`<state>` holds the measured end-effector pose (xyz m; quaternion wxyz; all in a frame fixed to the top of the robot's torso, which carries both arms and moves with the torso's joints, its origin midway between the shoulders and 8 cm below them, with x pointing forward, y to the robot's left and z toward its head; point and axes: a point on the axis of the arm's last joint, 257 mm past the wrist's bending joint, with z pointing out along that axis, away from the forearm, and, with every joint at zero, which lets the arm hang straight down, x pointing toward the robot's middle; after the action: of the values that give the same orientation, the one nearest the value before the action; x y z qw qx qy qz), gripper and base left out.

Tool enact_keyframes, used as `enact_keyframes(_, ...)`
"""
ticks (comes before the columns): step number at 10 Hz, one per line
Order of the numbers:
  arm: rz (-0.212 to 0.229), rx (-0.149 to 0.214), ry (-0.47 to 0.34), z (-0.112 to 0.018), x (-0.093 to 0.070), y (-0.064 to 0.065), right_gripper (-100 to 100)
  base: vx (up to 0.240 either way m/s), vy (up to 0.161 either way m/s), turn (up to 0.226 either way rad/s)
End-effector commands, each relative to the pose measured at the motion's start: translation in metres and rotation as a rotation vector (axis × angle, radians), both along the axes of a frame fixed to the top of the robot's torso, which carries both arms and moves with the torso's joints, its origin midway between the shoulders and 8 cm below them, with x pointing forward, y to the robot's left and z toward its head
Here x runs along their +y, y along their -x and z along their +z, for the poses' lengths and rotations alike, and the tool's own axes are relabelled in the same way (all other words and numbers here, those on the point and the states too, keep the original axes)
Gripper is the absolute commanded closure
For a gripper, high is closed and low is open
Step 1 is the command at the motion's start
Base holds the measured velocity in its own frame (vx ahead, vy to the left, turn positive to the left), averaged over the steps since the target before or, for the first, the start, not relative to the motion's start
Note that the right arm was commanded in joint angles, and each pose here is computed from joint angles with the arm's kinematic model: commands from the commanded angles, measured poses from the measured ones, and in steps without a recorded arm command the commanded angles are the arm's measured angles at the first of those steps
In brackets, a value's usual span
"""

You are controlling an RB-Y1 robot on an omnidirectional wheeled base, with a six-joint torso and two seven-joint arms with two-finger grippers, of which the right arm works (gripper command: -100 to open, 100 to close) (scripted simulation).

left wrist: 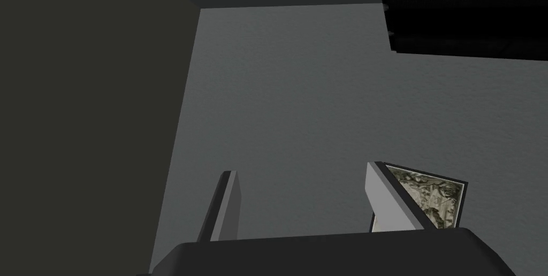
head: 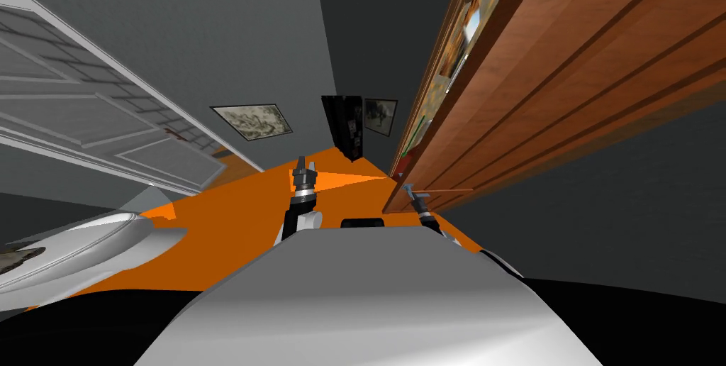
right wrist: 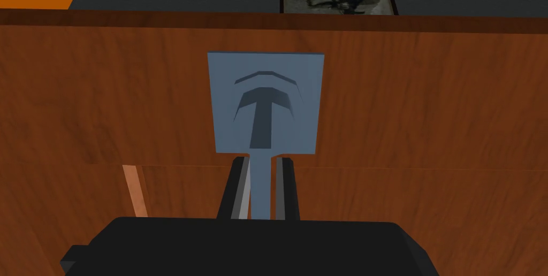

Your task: Pull the door open

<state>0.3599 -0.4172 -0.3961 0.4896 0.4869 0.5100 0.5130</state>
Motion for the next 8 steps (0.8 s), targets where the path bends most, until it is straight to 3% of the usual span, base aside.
enact_keyframes(1,-0.005,0.001,-0.001,-0.001,0.005,-0.008,100,-0.16,-0.072,0.158)
enact_keyframes(8,-0.044,0.001,0.0,0.001,0.016,-0.047,100,-0.2,-0.085,0.143)
